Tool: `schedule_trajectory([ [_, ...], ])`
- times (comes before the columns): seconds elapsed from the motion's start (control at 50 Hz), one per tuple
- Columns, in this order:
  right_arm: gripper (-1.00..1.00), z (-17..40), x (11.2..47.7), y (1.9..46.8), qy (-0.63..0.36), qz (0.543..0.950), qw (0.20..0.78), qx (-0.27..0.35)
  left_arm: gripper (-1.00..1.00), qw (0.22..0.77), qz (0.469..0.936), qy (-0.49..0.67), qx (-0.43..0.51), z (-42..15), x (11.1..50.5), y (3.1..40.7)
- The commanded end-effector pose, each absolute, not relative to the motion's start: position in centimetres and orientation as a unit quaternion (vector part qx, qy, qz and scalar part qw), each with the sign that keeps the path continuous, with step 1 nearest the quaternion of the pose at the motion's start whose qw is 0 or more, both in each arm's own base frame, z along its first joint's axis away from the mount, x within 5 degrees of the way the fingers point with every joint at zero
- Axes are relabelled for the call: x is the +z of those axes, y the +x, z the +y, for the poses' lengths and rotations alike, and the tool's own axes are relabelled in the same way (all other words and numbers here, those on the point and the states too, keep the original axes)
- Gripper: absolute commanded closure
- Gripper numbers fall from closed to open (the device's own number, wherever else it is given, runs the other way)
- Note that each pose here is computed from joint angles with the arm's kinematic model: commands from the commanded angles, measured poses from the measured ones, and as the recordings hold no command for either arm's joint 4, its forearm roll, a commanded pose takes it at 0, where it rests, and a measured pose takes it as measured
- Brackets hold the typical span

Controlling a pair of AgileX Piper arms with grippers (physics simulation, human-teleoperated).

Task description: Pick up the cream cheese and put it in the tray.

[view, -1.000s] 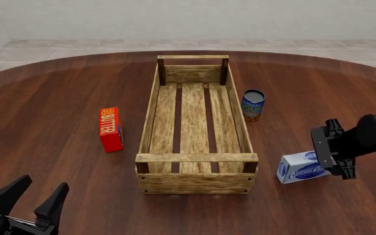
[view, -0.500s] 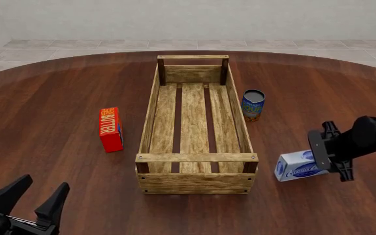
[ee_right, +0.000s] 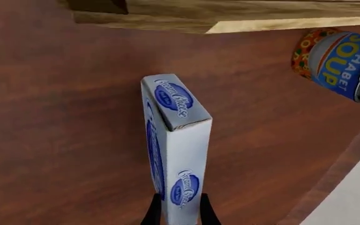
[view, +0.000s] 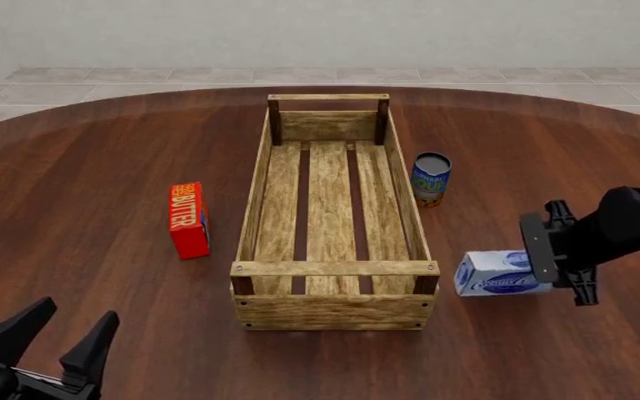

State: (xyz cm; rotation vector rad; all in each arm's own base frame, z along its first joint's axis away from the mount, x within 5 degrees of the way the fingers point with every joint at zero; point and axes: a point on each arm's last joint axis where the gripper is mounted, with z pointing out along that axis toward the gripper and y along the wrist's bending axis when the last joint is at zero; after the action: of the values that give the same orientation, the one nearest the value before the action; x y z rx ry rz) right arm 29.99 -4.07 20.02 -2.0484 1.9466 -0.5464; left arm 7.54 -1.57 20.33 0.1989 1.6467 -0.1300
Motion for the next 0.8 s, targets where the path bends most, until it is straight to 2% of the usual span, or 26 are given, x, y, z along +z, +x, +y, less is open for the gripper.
schedule_trajectory([
  [0.02,1.0,-1.9,23.4,30.5,-0.674,0.701,0.157,-0.171,-1.0,0.675,0.73,0.09,-0.059,-1.6,20.3,7.4],
  [0.1,1.0,1.9,26.4,32.4,-0.634,0.74,0.18,-0.137,-1.0,0.675,0.73,0.091,-0.06,-1.6,20.4,7.4],
  [0.18,1.0,0.4,26.8,32.0,-0.62,0.756,0.163,-0.13,-1.0,0.676,0.729,0.091,-0.06,-1.6,20.4,7.3],
  [0.4,1.0,-2.1,29.0,31.1,-0.608,0.765,0.158,-0.144,-1.0,0.676,0.728,0.091,-0.063,-1.6,20.4,7.2],
  [0.56,1.0,-0.8,31.7,32.5,-0.576,0.787,0.176,-0.135,-1.0,0.677,0.727,0.091,-0.064,-1.6,20.4,7.1],
  [0.62,1.0,-1.2,32.8,33.6,-0.542,0.812,0.177,-0.128,-1.0,0.678,0.727,0.091,-0.065,-1.6,20.4,7.1],
  [0.8,1.0,0.5,35.8,34.8,-0.523,0.82,0.199,-0.123,-1.0,0.679,0.726,0.092,-0.065,-1.6,20.4,7.0],
])
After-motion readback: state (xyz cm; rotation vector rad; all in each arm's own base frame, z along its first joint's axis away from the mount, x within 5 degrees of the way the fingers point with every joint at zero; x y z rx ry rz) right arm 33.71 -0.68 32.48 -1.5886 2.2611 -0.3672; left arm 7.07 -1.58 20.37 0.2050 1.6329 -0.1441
